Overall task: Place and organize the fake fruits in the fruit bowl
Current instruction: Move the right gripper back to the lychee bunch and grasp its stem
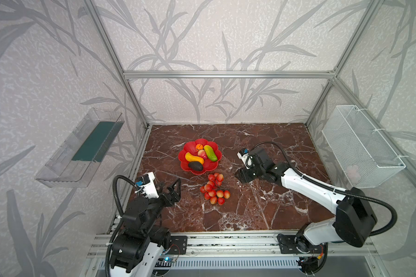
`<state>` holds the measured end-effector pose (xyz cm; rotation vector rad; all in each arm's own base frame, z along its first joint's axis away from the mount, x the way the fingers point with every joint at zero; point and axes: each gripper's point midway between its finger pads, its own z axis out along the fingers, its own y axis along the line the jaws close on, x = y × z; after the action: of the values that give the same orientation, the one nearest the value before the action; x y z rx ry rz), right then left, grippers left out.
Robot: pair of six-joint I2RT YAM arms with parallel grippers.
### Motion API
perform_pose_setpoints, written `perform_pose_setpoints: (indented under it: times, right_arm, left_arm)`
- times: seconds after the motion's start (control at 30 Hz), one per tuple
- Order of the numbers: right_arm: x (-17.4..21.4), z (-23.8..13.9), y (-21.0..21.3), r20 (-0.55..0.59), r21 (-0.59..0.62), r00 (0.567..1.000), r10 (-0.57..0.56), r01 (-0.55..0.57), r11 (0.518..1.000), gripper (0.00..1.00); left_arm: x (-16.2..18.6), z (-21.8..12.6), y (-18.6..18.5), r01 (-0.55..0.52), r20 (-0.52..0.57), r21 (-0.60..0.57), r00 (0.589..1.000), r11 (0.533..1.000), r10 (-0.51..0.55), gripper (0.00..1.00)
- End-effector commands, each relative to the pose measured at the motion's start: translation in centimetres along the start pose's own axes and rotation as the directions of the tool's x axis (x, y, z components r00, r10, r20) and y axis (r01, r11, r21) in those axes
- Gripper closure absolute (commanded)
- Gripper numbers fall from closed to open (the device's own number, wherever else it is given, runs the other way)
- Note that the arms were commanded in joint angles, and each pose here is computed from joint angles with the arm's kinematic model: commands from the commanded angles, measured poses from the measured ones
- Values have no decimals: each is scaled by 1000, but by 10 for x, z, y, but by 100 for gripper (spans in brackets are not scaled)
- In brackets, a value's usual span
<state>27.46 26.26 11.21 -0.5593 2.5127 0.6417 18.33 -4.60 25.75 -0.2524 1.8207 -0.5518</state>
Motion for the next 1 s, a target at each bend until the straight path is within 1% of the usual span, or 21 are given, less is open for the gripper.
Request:
perform_pose_setpoints:
  times: [0.0, 0.03, 0.13, 0.23, 0.33, 0.43, 0.57, 0.77, 0.87, 0.97]
  right_arm:
    - [10, 10, 23, -22, -156, 969, 247, -247, 956, 33]
    - [15, 15, 21, -27, -169, 952, 305, -305, 937, 33]
    - [23, 25, 19, -9, -217, 903, 429, -421, 881, 34]
    - [26, 31, 19, -16, -245, 864, 502, -491, 836, 36]
    - [28, 33, 24, -19, -272, 835, 549, -533, 801, 37]
    - [32, 34, 29, -19, -266, 824, 566, -550, 792, 37]
    - [35, 40, 32, -19, -277, 791, 611, -591, 757, 37]
    - [39, 52, 36, -20, -261, 764, 645, -627, 734, 37]
    - [39, 58, 38, -15, -256, 761, 648, -629, 734, 37]
    - [39, 65, 43, -23, -252, 779, 627, -611, 750, 37]
  left_arm:
    - [-2, 1, 4, 1, 18, -17, 1000, 1000, -1, 9]
    - [-2, 1, 4, 1, 19, -21, 1000, 1000, 0, 9]
    - [-2, 1, 5, 3, 18, -24, 1000, 1000, -2, 9]
    - [-2, 1, 5, 2, 17, -26, 1000, 1000, -2, 9]
    - [-2, 1, 5, 2, 19, -24, 1000, 1000, -1, 9]
    - [-2, 1, 6, 2, 18, -26, 1000, 1000, -1, 9]
    - [-2, 0, 5, 2, 20, -23, 1000, 1000, -1, 9]
    - [-3, -1, 4, 1, 22, -19, 1000, 1000, 0, 9]
    - [-3, -1, 4, 1, 22, -19, 1000, 1000, 0, 9]
    - [-3, -1, 4, 0, 22, -20, 1000, 1000, 0, 9]
